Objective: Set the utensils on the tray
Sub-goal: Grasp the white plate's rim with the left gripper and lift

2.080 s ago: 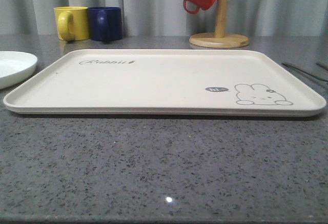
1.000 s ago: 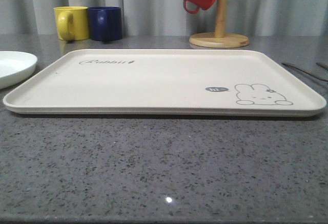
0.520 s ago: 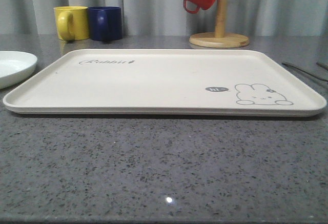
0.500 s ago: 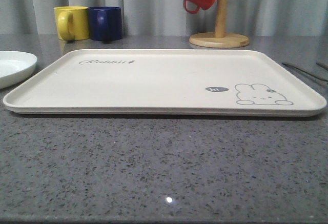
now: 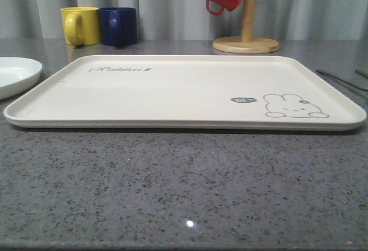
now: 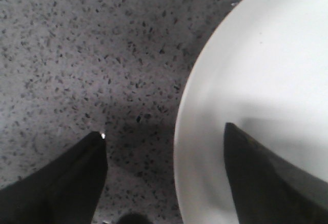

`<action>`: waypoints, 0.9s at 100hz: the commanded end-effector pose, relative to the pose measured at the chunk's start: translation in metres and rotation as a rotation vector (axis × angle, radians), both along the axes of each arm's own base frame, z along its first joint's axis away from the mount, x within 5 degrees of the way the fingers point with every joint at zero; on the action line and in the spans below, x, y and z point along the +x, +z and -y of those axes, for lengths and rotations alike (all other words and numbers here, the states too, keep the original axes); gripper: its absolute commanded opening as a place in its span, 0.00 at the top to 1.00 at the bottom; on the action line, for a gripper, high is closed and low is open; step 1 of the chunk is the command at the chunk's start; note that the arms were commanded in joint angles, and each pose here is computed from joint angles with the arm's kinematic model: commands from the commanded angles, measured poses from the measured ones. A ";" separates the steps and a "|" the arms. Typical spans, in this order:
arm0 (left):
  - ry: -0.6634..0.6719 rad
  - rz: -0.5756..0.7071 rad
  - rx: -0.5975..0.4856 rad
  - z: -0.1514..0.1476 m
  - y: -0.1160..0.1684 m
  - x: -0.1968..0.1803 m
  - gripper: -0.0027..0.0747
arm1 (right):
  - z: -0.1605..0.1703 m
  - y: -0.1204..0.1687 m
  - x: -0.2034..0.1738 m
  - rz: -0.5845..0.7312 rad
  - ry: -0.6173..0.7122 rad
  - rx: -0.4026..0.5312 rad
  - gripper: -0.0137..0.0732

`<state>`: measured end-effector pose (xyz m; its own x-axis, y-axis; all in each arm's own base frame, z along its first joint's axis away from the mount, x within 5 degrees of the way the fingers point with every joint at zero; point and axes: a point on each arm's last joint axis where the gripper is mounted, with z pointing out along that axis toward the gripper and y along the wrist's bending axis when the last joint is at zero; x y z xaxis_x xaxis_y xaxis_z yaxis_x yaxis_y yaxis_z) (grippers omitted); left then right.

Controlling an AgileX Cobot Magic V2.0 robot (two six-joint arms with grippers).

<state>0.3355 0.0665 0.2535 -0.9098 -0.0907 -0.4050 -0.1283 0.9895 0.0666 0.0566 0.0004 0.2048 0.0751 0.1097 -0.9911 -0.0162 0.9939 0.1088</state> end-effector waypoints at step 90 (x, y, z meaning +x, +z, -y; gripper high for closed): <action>0.065 0.375 -0.117 -0.018 0.097 -0.047 0.99 | 0.000 0.015 -0.004 0.126 -0.007 -0.008 0.92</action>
